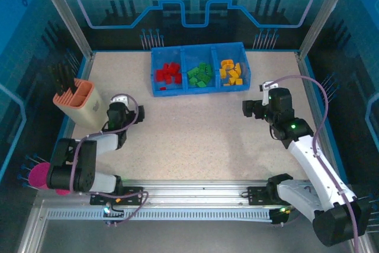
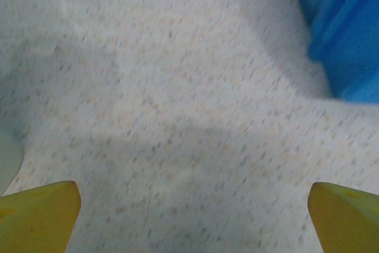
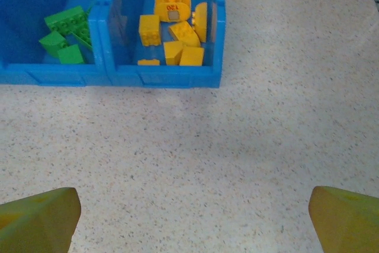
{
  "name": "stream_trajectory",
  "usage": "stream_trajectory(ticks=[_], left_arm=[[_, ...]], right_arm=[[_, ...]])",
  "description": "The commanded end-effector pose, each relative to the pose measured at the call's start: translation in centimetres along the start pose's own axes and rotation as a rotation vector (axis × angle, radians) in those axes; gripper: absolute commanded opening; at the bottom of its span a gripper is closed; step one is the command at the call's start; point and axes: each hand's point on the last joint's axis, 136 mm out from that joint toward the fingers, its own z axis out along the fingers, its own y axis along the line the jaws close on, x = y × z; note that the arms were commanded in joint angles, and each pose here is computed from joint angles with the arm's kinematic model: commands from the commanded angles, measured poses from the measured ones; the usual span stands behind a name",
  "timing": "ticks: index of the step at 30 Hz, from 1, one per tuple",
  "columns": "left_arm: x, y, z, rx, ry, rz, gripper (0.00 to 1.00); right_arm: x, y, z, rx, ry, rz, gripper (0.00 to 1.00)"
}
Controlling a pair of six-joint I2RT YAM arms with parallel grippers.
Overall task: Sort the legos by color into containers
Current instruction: Reset both arms
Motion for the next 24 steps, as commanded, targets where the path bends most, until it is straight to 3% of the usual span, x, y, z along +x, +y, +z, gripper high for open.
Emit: stream_trajectory(ticks=[1,7,14,24], left_arm=[[-3.5,-1.6,0.2,0.097,-0.22,0.019,0.99],[-2.7,-3.5,0.4,0.201,-0.195,0.078,1.0],[-2.9,-3.2,1.2,0.191,-0.157,0.061,0.99],[-2.9,-3.2,1.2,0.193,-0.155,0.054,1.0]], right_arm=[[-1.9,1.1,-0.3,-0.051,-0.108,-0.031,1.0],[-2.1,0.9,0.0,-0.027,-0.223,-0.09,1.0],[-0.7,-0.8,2.1,0.094,-0.415,-0.185,1.0],[3.3,-2.1,8.2,0.068,-0.435,-0.154,1.0]])
